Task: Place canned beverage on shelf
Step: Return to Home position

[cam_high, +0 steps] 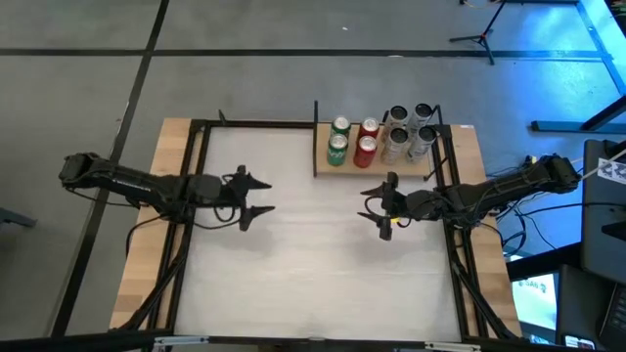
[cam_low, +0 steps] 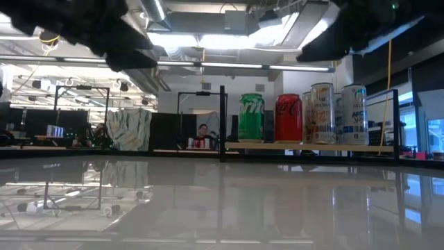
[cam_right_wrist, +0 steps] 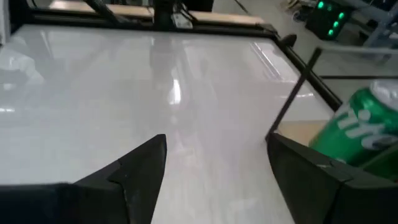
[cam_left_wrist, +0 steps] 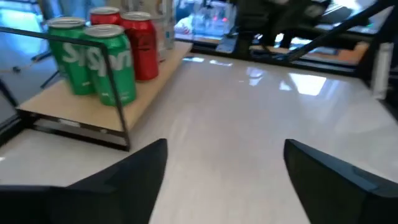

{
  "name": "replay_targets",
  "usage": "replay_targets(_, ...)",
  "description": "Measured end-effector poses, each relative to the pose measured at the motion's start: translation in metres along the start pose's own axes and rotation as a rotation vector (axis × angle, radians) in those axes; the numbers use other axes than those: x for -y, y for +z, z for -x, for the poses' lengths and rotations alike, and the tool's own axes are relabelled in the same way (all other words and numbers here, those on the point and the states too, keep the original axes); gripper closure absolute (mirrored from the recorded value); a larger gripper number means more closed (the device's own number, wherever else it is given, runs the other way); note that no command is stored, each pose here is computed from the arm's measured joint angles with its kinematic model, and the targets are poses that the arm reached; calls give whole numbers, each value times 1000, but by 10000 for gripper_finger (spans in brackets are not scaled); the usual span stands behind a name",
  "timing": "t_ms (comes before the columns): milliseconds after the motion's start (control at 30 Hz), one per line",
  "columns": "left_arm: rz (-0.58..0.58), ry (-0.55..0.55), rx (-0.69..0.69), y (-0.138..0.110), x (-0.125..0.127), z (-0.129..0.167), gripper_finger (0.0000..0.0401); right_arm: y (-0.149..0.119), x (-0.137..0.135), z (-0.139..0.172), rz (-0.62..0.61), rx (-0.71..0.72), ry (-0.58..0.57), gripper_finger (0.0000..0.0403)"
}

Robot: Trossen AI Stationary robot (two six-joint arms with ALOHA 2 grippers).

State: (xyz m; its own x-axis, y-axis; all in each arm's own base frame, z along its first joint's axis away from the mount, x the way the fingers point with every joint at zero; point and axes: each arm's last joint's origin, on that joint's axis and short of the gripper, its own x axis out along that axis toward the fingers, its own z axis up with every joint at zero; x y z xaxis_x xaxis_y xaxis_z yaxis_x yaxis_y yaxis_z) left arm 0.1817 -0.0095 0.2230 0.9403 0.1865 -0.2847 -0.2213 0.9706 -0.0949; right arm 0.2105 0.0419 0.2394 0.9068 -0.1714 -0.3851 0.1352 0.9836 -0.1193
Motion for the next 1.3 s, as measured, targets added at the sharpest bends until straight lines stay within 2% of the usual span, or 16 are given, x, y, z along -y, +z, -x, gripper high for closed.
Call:
replay_targets(133,0,-26,-4,-17,0,5,146,-15,1,1,-16,-32,4,167)
replay_targets(200,-1,-27,-8,-21,-1,8,182,-20,2,5,-38,-29,45,197)
replay_targets(400,-6,-44,27,-18,-3,15,287,-37,7,24,-68,35,183,300)
replay_targets(533,-2,-87,31,-17,-2,17,332,-51,11,36,-70,95,223,357)
replay_targets(633,-11,-65,36,-17,-3,17,350,-63,16,46,-69,141,242,389)
replay_targets(767,-77,9,51,-16,-5,17,356,-74,19,54,-54,197,276,397)
replay_targets(933,-76,16,56,-16,-5,17,355,-85,22,60,-40,246,275,397)
replay_targets(1167,-137,-96,44,-18,-2,19,373,-91,25,68,-55,325,276,400)
replay_targets(1300,-130,-158,47,-33,-5,22,387,-98,25,69,-53,344,291,401)
